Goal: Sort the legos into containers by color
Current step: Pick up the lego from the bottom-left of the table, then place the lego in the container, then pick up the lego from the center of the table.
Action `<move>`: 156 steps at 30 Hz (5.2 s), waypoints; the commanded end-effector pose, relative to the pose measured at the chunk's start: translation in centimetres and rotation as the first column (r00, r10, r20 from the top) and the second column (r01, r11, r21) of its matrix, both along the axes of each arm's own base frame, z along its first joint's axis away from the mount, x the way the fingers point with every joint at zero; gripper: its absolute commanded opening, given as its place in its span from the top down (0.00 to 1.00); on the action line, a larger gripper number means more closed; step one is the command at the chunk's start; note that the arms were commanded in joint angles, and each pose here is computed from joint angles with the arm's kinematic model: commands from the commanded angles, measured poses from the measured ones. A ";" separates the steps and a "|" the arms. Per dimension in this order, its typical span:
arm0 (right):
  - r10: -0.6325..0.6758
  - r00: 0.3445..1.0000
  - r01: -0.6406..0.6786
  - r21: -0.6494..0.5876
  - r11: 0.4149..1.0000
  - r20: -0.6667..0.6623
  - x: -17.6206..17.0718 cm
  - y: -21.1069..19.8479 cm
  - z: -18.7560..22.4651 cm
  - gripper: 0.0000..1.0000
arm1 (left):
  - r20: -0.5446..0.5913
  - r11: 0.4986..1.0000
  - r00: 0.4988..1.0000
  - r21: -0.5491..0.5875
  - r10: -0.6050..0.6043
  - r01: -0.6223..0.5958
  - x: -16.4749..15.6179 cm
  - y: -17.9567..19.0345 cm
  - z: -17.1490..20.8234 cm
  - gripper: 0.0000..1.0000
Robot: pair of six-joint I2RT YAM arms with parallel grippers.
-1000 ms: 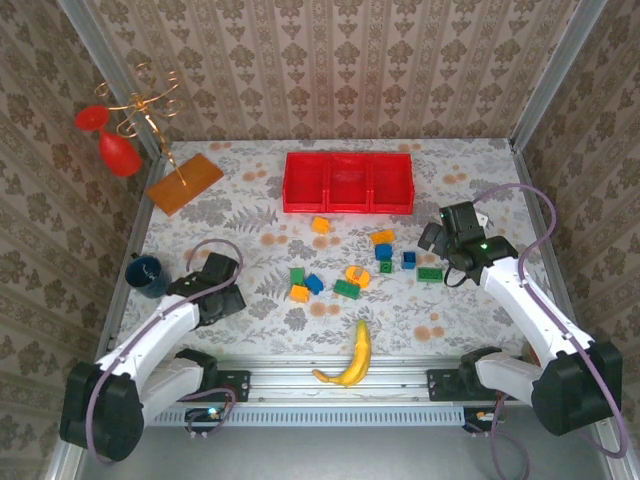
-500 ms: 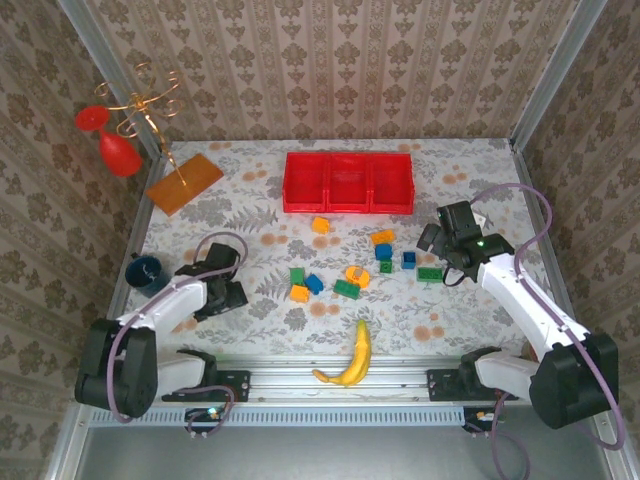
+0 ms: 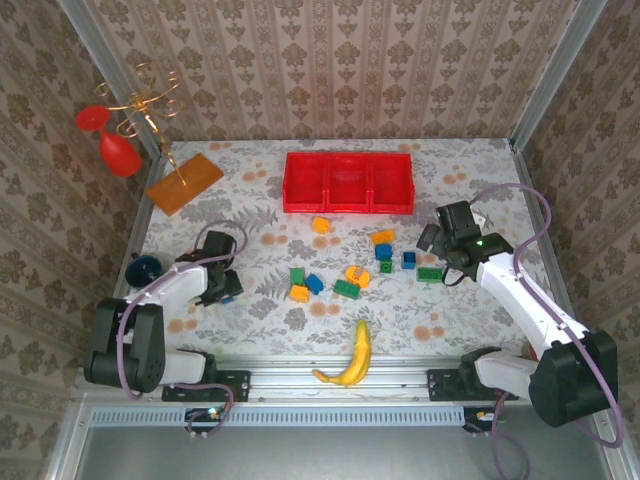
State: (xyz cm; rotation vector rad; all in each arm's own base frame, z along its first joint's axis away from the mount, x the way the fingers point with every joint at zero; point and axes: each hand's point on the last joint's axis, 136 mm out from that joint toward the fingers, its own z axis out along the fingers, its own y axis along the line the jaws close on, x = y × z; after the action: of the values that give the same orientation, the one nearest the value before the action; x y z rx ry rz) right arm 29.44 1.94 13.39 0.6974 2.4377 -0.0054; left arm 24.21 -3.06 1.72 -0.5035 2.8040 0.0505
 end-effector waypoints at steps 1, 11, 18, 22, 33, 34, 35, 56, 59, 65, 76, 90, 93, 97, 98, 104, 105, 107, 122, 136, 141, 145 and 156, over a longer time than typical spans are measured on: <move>-0.021 1.000 0.021 -0.011 1.000 0.014 -0.2 -0.3 0.6 0.00 | 0.035 1.000 0.999 0.000 0.026 -0.026 0.5 0.4 -0.3 0.51; -0.017 1.000 0.017 -0.011 1.000 0.015 -0.1 -0.2 0.7 0.00 | 0.045 0.999 0.999 -0.025 0.030 -0.029 0.6 0.0 -0.4 0.66; -0.015 1.000 0.015 -0.012 1.000 0.019 -0.1 -0.2 0.9 0.00 | 0.094 0.994 0.996 -0.107 0.000 0.011 1.6 -1.6 0.2 0.71; -0.011 1.000 0.011 -0.011 1.000 0.023 0.2 -0.1 1.1 0.00 | 0.151 0.988 0.988 -0.146 -0.028 0.051 2.6 -3.1 1.2 0.75; -0.007 0.999 0.007 0.000 1.000 0.035 0.3 0.1 1.2 0.00 | 0.326 0.963 0.924 -0.108 -0.199 0.245 7.1 -9.7 6.8 0.77; -0.008 0.999 0.007 0.003 1.000 0.037 0.4 0.1 1.2 0.00 | 0.349 0.960 0.914 -0.106 -0.208 0.258 8.0 -10.3 7.4 0.77; -0.006 0.999 0.005 0.006 1.000 0.037 0.4 0.2 1.2 0.00 | 0.367 0.959 0.906 -0.105 -0.210 0.265 8.9 -10.8 7.9 0.77; 0.052 0.998 -0.053 0.021 0.998 0.038 0.3 2.5 1.3 0.00 | 0.480 0.889 0.766 0.068 -0.427 0.452 24.0 -21.7 11.7 0.78; 0.058 0.998 -0.059 0.021 0.998 0.039 0.3 2.7 1.2 0.00 | 0.479 0.887 0.764 0.075 -0.433 0.455 25.5 -22.5 11.1 0.78; 0.064 0.997 -0.065 0.021 0.998 0.036 0.4 3.0 1.2 0.00 | 0.451 0.887 0.775 0.092 -0.443 0.453 27.6 -23.4 9.5 0.78; 0.070 0.997 -0.071 0.019 0.997 0.026 0.2 3.2 0.8 0.00 | 0.379 0.875 0.798 0.075 -0.468 0.478 27.6 -24.0 6.5 0.78; 0.074 0.997 -0.074 0.017 0.997 0.028 0.1 3.4 0.8 0.00 | 0.367 0.870 0.804 0.030 -0.468 0.493 25.1 -23.5 5.8 0.80; 0.071 0.997 -0.072 0.016 0.997 0.032 -0.1 3.3 0.9 0.00 | 0.365 0.868 0.804 0.024 -0.469 0.496 24.6 -23.5 5.8 0.80; 0.067 0.997 -0.068 0.013 0.998 0.036 -0.3 3.1 0.9 0.00 | 0.361 0.869 0.806 0.024 -0.469 0.495 23.8 -23.2 5.8 0.80; 0.066 0.997 -0.066 0.013 0.998 0.037 -0.3 3.1 0.9 0.00 | 0.362 0.870 0.807 0.024 -0.467 0.493 23.7 -23.1 5.8 0.80; 0.065 0.997 -0.066 0.016 0.998 0.036 -0.2 3.2 0.7 0.00 | 0.364 0.878 0.815 0.016 -0.450 0.478 22.8 -22.6 5.7 0.80; 0.067 0.997 -0.067 0.018 0.998 0.036 -0.1 3.3 0.7 0.00 | 0.363 0.878 0.816 0.017 -0.451 0.478 22.8 -22.6 5.6 0.80; 0.072 0.997 -0.073 0.020 0.997 0.036 0.0 3.4 0.7 0.00 | 0.362 0.880 0.817 0.020 -0.449 0.475 23.0 -22.6 5.6 0.80; 0.095 0.995 -0.095 0.018 0.995 0.030 0.2 3.9 0.6 0.00 | 0.402 0.898 0.815 0.051 -0.418 0.436 24.8 -22.5 8.1 0.53; 0.205 0.977 -0.203 -0.028 0.979 0.059 0.6 7.1 1.8 0.00 | 0.512 0.921 0.785 0.031 -0.349 0.389 23.2 -21.4 15.3 0.39; 0.274 0.960 -0.271 -0.051 0.961 0.054 1.1 10.1 2.0 0.00 | 0.572 0.927 0.756 0.020 -0.318 0.374 21.2 -20.0 18.6 0.16; 0.331 0.943 -0.328 -0.063 0.943 0.046 1.7 13.0 1.7 0.00 | 0.600 0.938 0.745 0.027 -0.291 0.345 19.0 -17.9 20.0 0.00; 0.460 0.888 -0.459 -0.088 0.884 -0.012 4.0 20.7 -0.2 0.00 | 0.614 0.978 0.777 -0.038 -0.138 0.203 12.6 -10.3 17.9 0.00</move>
State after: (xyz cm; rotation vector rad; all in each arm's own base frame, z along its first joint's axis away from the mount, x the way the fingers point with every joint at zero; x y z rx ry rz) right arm 32.46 21.53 12.85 0.0898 2.5414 0.0969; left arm 37.54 -15.17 19.32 -0.1172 2.2369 -0.2354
